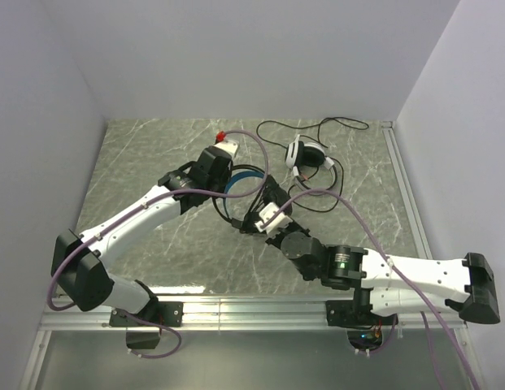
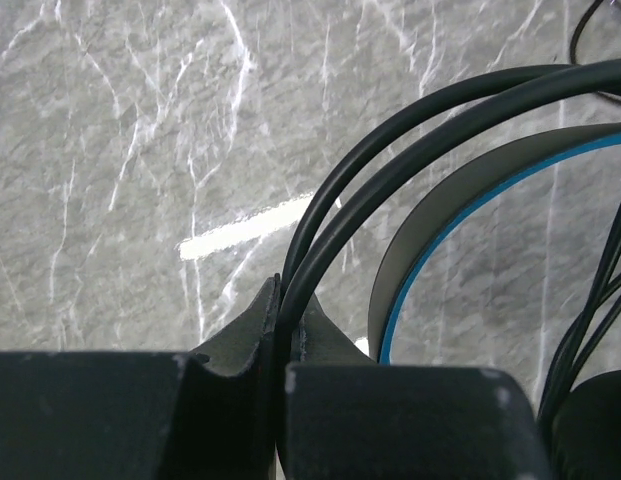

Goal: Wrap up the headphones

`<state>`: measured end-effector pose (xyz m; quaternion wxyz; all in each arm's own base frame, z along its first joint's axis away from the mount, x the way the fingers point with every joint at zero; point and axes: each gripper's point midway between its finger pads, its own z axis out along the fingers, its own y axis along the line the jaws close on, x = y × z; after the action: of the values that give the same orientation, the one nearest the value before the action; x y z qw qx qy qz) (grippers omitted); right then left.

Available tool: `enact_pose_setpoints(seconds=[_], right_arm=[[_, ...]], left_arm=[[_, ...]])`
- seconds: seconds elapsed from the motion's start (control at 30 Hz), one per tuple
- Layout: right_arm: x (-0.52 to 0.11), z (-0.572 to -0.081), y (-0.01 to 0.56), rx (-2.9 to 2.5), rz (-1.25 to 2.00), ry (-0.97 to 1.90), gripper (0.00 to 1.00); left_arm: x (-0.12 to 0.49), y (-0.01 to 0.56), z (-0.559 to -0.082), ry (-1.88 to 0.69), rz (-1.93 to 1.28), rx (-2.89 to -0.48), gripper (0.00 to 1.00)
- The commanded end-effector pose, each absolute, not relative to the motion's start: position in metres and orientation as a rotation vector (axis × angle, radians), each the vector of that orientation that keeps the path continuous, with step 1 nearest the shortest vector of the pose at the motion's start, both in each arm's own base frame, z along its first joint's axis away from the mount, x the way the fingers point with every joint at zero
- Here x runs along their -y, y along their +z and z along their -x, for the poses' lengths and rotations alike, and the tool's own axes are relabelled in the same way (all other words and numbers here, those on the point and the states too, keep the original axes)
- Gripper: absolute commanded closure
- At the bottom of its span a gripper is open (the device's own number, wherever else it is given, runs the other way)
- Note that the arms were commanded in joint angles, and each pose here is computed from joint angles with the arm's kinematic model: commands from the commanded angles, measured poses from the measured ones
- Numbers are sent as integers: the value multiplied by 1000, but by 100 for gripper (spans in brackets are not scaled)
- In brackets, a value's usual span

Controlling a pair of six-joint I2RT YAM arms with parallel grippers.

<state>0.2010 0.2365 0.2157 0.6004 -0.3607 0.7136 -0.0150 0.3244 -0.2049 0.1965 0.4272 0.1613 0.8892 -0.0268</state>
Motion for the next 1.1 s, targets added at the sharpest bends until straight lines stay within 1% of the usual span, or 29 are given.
enact_pose_setpoints(seconds=[0.0,0.33,0.5,0.6,0.87,1.0,1.07], right_arm=[[-246,-207,227,-1620,834,-63,100],[-256,-209,209,-1549,972,-357,100],[-266,-209,202,-1485,1098,-498,100],[-274,-206,199,-1422,1201,-569,100],[-289,-208,220,-1295,1242,-590,100],[-300,-207,236,-1281,1232,-504,100],[-301,-211,243,-1274,1231,-516,100]], left_arm=[[208,206,-322,-84,-484,-2213,100],[209,187,-331,-7,-503,-2249,100],[215,181,-331,-28,-528,-2247,100],[224,178,-326,-88,-570,-2238,100],[237,166,-315,-140,-692,-2219,100],[238,152,-315,-109,-702,-2216,100],[242,148,-316,-122,-702,-2213,100]])
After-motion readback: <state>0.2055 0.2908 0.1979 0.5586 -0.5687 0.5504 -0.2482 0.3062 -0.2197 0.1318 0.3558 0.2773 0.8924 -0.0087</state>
